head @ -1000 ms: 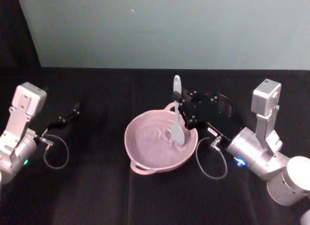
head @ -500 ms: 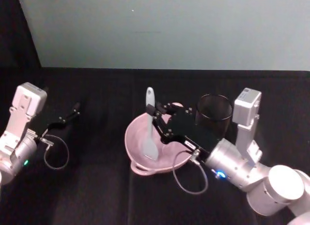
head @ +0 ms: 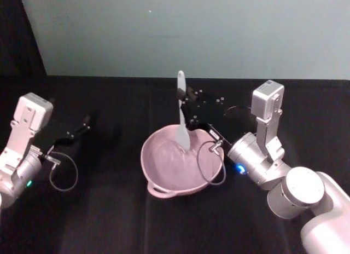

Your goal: Use the one hand to pick up the spoon and stir the clear water in the bowl.

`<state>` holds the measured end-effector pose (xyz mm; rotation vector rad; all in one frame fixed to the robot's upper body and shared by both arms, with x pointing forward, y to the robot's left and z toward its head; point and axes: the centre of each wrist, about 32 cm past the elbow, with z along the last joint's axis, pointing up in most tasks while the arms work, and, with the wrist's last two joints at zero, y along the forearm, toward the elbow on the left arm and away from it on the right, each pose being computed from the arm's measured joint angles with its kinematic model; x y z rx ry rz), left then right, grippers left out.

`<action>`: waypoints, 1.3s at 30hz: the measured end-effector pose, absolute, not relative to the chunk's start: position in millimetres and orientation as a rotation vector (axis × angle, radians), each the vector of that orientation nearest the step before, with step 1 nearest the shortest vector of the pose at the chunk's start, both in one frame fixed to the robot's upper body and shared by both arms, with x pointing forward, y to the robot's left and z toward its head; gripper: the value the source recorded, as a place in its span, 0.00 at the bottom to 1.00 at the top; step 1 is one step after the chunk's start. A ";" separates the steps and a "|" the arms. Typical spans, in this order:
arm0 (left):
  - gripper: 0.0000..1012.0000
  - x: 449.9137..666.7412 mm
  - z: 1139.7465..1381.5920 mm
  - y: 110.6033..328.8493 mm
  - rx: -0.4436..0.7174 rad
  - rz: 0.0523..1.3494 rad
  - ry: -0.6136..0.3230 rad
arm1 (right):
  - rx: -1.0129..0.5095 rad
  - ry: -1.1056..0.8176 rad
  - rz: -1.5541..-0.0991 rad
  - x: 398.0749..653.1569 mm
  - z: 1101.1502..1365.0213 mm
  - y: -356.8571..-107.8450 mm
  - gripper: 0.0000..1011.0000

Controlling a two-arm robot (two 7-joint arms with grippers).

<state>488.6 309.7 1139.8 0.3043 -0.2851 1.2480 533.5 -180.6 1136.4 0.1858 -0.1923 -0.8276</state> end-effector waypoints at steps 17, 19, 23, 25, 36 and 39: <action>1.00 488.6 1139.8 309.7 0.304 1.248 -0.285 | 0.167 -0.167 -0.814 502.7 1138.2 -216.2 0.12; 1.00 488.6 1139.8 309.7 0.304 1.248 -0.285 | 0.175 -0.148 -0.782 493.7 1138.3 -213.3 0.12; 1.00 488.6 1139.8 309.7 0.304 1.248 -0.285 | 0.181 -0.120 -0.748 486.1 1138.3 -204.1 0.12; 1.00 488.6 1139.8 309.7 0.304 1.248 -0.285 | 0.183 -0.112 -0.736 484.8 1137.6 -196.0 0.12; 1.00 488.6 1139.8 309.7 0.304 1.248 -0.285 | 0.173 -0.155 -0.760 503.7 1131.0 -165.2 0.12; 1.00 488.6 1139.8 309.7 0.304 1.248 -0.285 | 0.170 -0.183 -0.785 511.6 1130.1 -161.2 0.12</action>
